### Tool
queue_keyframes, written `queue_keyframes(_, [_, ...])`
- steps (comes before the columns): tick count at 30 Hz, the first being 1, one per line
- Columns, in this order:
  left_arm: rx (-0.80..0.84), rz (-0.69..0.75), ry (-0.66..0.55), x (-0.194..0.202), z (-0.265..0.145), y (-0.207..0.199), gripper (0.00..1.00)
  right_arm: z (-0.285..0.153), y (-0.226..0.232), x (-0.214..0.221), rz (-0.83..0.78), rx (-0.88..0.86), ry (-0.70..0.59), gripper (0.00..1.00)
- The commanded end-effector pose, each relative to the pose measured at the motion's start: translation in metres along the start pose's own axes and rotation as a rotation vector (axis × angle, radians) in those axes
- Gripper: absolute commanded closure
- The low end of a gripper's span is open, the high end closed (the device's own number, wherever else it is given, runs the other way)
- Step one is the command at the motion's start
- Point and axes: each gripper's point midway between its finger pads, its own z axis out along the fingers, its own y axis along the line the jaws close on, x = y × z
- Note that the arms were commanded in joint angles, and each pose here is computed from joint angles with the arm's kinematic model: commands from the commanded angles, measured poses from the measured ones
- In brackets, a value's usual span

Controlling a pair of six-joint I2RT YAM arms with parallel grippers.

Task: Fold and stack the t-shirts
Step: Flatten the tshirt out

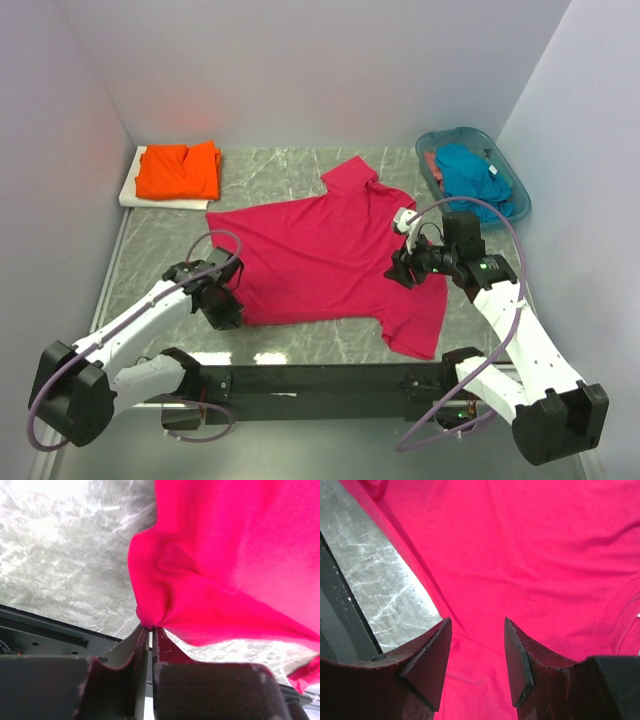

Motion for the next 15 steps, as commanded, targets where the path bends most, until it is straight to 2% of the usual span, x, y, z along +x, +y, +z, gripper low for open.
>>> queue_keyframes(1, [0.005,0.049,0.017,-0.004,-0.010,0.001,0.86,-0.004,0.003,-0.005,-0.016,-0.011,-0.024,0.46])
queue_keyframes(5, [0.018,0.092,0.077,0.004,-0.016,-0.002,0.82,-0.005,0.002,-0.005,-0.014,-0.006,-0.025,0.46])
queue_keyframes(15, [0.034,0.126,0.083,0.009,-0.049,0.009,0.84,-0.005,-0.001,-0.003,0.000,-0.007,-0.015,0.46])
